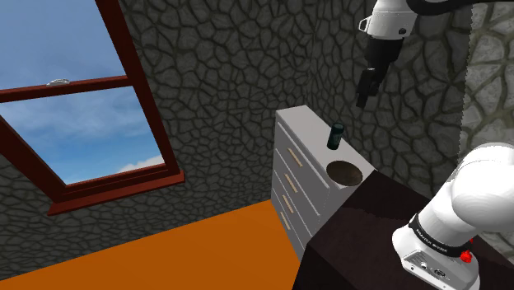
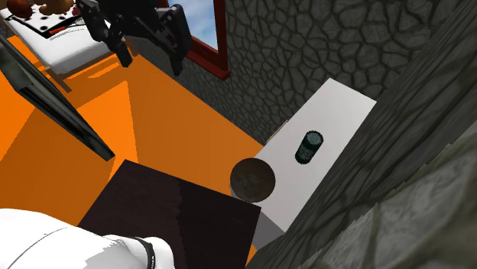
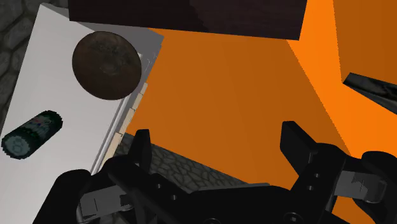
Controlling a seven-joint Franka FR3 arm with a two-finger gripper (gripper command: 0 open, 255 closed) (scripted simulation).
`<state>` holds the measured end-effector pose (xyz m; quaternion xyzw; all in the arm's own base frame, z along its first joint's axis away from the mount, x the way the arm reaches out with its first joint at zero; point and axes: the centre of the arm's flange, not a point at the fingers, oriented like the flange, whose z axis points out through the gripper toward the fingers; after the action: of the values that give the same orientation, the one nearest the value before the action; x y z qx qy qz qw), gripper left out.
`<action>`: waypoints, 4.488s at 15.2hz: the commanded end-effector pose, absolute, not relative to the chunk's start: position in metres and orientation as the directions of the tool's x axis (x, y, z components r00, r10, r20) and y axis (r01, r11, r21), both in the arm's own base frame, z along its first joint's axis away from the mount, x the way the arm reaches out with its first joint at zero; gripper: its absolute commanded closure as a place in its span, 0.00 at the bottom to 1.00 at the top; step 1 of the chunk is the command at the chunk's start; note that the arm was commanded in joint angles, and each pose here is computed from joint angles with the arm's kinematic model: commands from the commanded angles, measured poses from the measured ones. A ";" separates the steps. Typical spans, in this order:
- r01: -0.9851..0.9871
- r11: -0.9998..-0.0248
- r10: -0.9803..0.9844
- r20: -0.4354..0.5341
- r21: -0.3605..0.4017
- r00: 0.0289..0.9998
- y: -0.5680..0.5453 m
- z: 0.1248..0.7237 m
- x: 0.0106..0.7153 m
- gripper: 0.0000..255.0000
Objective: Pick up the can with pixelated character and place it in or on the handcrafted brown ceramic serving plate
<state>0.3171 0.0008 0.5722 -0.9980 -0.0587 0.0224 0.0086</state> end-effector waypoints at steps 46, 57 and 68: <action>-0.005 -1.000 -0.005 0.002 0.003 1.000 -0.357 0.208 0.507 0.00; -0.005 -1.000 -0.005 0.001 0.003 1.000 -0.357 0.189 0.507 0.00; -0.005 -1.000 -0.005 0.002 0.003 1.000 -0.357 0.194 0.507 1.00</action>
<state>0.5066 -0.3573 0.1916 -1.0000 0.0028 -0.0006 -0.0014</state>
